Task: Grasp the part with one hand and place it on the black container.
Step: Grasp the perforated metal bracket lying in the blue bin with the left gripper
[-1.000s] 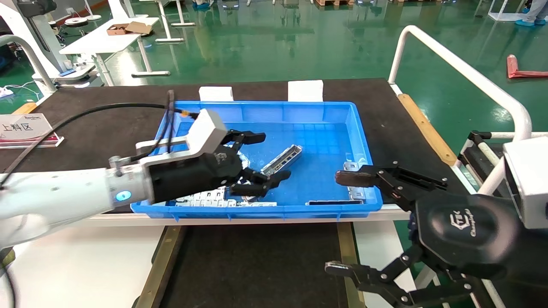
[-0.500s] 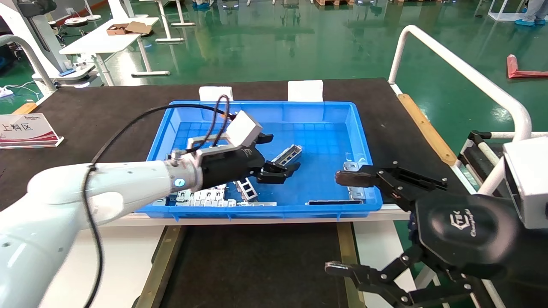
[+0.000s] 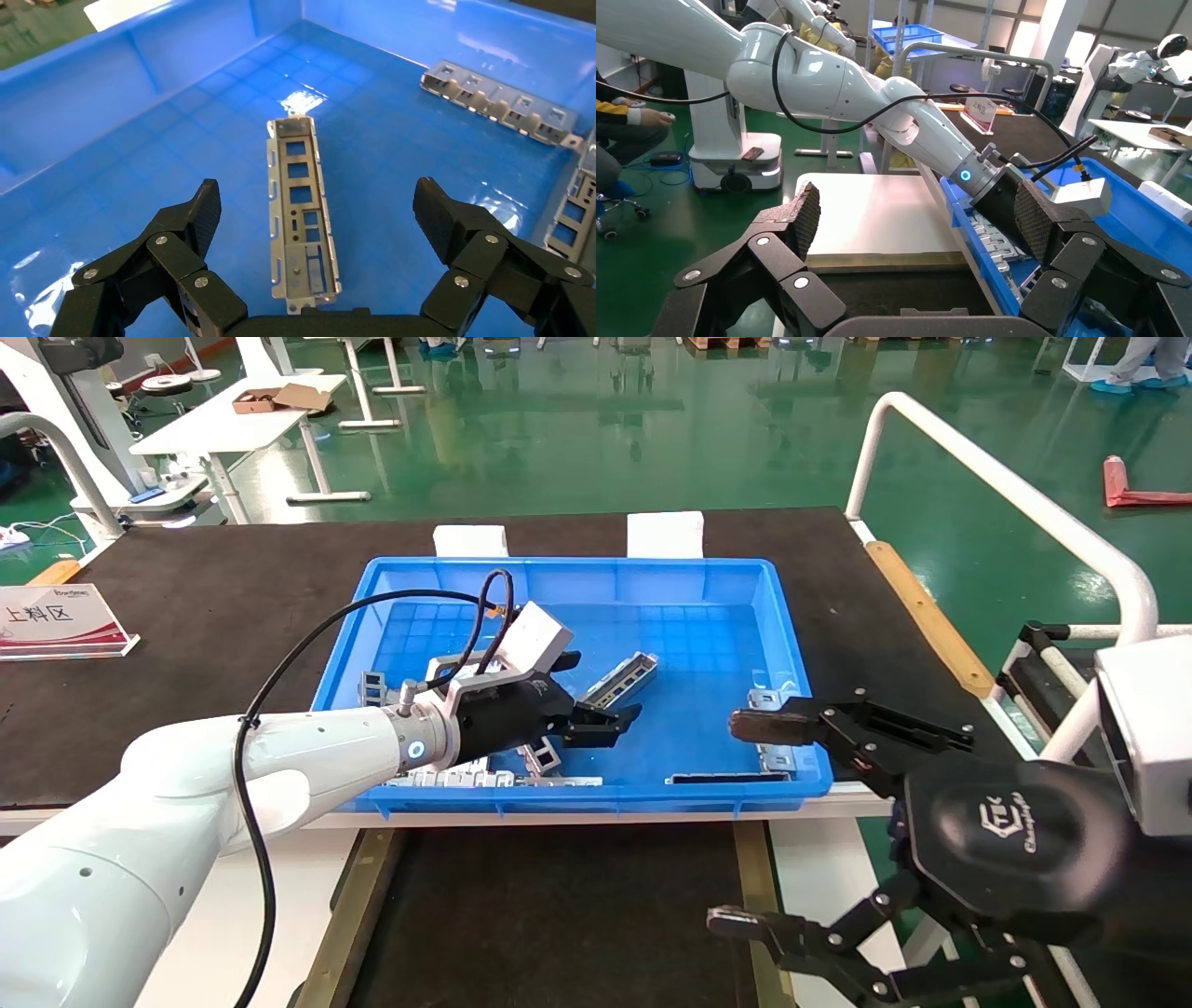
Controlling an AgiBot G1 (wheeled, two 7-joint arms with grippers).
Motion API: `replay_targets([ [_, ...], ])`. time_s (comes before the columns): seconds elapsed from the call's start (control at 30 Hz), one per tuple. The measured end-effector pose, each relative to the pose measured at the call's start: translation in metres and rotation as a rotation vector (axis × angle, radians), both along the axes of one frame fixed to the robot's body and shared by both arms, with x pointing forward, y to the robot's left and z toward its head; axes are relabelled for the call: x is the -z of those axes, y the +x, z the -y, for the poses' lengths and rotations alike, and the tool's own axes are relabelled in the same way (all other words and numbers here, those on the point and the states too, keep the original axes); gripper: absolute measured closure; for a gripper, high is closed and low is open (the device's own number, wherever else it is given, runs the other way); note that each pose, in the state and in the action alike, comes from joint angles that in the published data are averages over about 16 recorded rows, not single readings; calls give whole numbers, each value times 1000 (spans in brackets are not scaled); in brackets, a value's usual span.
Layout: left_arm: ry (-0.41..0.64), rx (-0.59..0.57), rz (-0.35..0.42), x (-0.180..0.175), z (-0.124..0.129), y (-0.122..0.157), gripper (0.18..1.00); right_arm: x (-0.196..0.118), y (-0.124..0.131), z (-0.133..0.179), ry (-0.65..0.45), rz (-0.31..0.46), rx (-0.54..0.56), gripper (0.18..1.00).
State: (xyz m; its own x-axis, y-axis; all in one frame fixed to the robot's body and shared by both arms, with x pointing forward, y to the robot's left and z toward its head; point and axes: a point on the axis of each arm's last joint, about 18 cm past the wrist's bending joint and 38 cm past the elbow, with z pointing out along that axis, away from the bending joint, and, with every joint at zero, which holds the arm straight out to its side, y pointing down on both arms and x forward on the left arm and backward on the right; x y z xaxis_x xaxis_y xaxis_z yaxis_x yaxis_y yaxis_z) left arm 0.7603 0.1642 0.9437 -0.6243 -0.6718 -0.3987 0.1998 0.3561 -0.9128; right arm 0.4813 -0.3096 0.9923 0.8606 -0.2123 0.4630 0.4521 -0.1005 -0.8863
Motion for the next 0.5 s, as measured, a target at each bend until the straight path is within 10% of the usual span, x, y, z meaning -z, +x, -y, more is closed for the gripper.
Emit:
replay_targets([
  [0.5, -17, -48, -39, 15, -1, 5, 277, 0, 0, 0, 0, 0, 0, 293],
])
